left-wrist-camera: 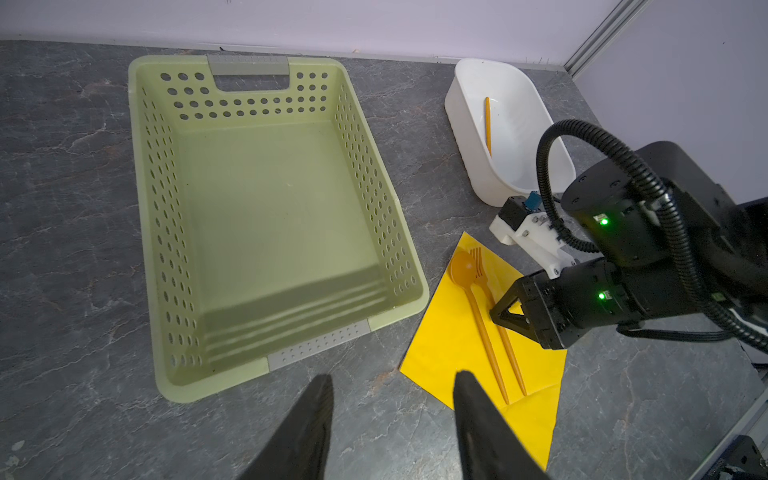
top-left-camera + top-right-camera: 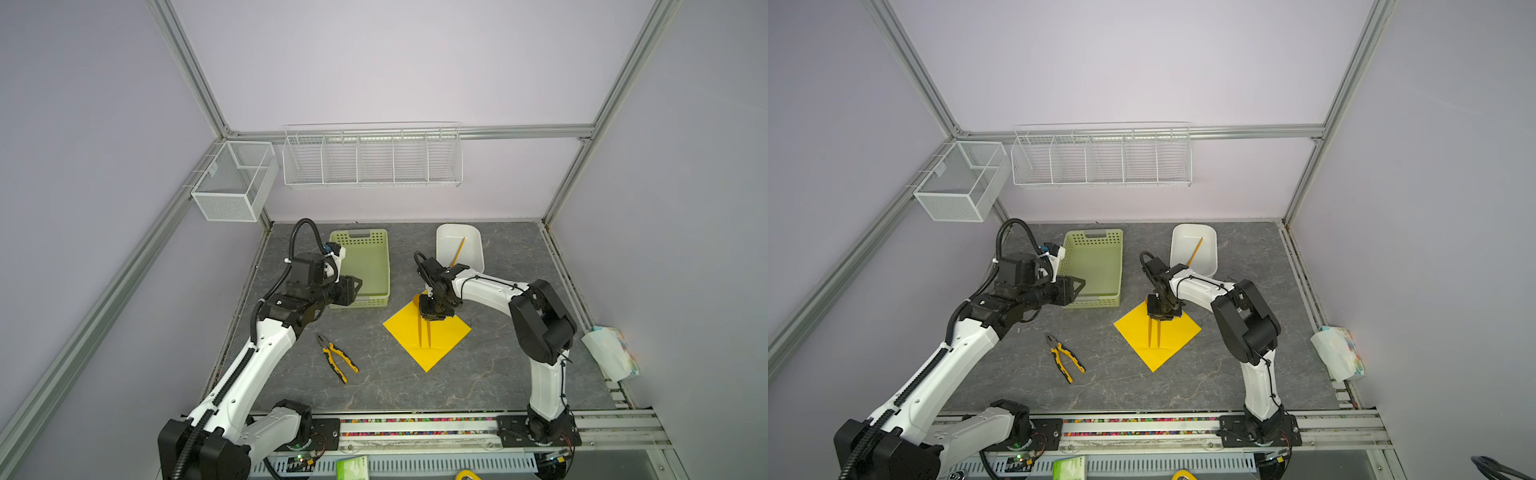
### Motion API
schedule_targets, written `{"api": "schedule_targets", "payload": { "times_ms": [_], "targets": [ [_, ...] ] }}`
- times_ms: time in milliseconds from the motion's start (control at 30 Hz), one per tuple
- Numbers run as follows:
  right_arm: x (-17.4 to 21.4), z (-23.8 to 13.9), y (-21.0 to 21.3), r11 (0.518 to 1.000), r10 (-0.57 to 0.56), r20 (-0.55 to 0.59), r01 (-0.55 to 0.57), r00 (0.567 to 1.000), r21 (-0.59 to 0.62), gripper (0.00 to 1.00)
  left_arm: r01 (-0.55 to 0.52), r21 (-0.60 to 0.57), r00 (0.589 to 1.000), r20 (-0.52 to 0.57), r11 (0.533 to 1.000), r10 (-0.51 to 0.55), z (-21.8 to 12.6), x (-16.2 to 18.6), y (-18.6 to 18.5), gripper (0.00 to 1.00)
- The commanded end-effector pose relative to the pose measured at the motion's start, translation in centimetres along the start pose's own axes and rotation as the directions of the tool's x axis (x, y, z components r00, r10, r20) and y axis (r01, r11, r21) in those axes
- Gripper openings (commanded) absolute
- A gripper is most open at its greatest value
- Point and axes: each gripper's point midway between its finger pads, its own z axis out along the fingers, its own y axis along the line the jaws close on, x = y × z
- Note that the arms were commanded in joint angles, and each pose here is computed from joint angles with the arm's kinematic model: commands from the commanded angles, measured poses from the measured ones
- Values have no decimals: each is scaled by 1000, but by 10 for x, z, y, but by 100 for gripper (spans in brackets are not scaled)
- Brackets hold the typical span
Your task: Place the utensils on the paper napkin and roll it up
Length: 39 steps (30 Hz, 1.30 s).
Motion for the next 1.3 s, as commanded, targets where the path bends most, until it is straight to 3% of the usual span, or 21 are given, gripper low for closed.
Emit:
{"api": "schedule_targets", "payload": {
  "times_ms": [0,267,700,967,1267],
  "targets": [
    [1,-8,6,1000,5,5,-5,1000,-19,20,4,-11,1000,2,1000,-4,-3,3,3,48],
    [-4,-31,11,999,-2,38,4,999,-39,26,5,-11,1000,5,1000,-5,-3,2,3,48],
    [-45,-109,10,999,-39,168,44,985,-25,28,7,-11,1000,1,1000,-7,-2,4,3,48],
    [-87,-126,-40,997,22,219,-37,976,63,29,8,-12,1000,-3,1000,-8,0,4,4,48],
    [-141,-110,-92,983,103,241,-135,965,121,29,9,-28,1000,-12,1000,-10,2,7,7,48]
  ]
}}
